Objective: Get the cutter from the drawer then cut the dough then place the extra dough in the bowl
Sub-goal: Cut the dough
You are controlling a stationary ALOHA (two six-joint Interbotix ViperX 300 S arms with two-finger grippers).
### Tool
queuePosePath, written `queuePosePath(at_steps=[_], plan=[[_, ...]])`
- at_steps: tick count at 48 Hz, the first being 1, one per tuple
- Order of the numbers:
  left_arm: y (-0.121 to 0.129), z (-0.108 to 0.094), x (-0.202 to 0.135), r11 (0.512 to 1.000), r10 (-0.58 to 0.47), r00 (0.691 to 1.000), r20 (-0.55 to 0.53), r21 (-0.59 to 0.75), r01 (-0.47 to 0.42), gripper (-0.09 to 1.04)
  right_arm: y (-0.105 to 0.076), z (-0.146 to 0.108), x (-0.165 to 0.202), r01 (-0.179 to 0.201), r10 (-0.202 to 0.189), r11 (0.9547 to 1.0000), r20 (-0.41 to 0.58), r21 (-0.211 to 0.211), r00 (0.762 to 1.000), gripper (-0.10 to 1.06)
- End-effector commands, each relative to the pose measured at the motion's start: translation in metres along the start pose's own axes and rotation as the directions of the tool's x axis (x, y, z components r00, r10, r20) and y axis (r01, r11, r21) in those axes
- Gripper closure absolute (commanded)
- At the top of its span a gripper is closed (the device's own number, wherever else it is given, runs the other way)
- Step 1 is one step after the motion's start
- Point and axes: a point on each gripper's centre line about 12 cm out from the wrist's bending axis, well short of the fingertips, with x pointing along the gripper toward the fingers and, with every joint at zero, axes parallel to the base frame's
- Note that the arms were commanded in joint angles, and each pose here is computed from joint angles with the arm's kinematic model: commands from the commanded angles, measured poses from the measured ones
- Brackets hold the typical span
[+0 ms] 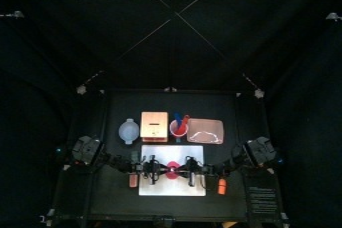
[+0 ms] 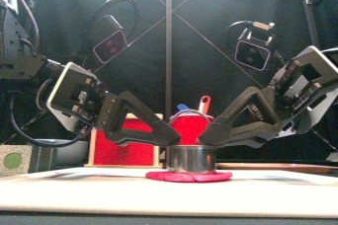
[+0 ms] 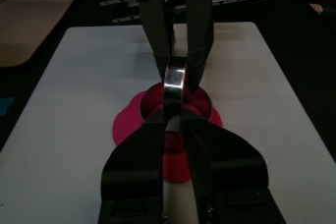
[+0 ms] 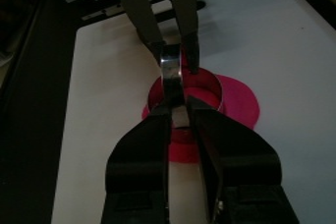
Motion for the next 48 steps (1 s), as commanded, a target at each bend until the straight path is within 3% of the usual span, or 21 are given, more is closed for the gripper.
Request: queuePosePath(at_steps=[1,48], plan=[[-0.001,-0.015,0.0,1.0,-0.01,0.997,-0.079,-0.021,0.008,0.51,-0.01,-0.019,0.007,0.039,-0.038,0.9992,-0.09,0.009,0.995,0.56],[-0.002,-0.026,0.002,1.0,-0.015,0.989,-0.15,-0.021,0.012,0.51,-0.01,-0.027,0.013,0.043,-0.042,0.999,-0.151,0.006,0.988,0.56]])
